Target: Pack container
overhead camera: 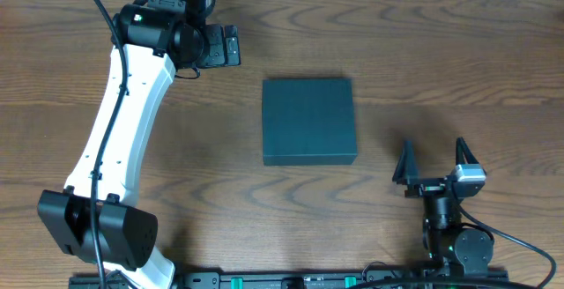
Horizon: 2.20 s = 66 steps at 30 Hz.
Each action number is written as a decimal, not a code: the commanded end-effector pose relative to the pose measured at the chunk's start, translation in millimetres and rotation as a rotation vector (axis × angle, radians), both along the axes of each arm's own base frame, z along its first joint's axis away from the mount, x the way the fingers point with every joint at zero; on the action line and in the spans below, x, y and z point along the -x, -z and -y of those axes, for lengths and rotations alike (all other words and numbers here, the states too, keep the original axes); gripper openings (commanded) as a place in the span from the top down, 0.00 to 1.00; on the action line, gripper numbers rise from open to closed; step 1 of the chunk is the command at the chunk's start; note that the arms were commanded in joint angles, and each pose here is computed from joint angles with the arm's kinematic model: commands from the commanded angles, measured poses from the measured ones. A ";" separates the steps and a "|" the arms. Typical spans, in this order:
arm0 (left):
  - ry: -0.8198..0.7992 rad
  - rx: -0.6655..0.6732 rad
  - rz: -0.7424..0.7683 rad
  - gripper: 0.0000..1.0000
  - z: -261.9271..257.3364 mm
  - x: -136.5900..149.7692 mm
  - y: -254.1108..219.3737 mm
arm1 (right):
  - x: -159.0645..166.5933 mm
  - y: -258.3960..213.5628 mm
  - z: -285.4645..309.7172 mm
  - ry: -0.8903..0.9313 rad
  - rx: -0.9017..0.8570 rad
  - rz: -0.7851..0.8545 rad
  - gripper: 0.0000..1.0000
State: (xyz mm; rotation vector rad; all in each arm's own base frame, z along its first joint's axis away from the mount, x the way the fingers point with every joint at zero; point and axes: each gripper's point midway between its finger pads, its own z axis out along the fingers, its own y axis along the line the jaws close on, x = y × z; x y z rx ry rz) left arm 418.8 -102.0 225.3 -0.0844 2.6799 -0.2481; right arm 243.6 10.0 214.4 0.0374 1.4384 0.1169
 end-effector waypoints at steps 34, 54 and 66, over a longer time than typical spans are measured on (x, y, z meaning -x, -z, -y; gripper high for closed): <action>-0.004 -0.008 0.001 0.01 -2.0 -0.7 -0.6 | -2.2 20.9 -2.8 -0.012 0.122 -0.051 0.01; -0.004 -0.008 0.001 0.01 -2.0 -0.7 -0.6 | -2.5 57.2 -2.8 -0.021 0.124 -0.199 0.01; -0.004 -0.008 0.001 0.01 -2.0 -0.7 -0.6 | -2.5 57.2 -2.8 -0.021 0.124 -0.199 0.01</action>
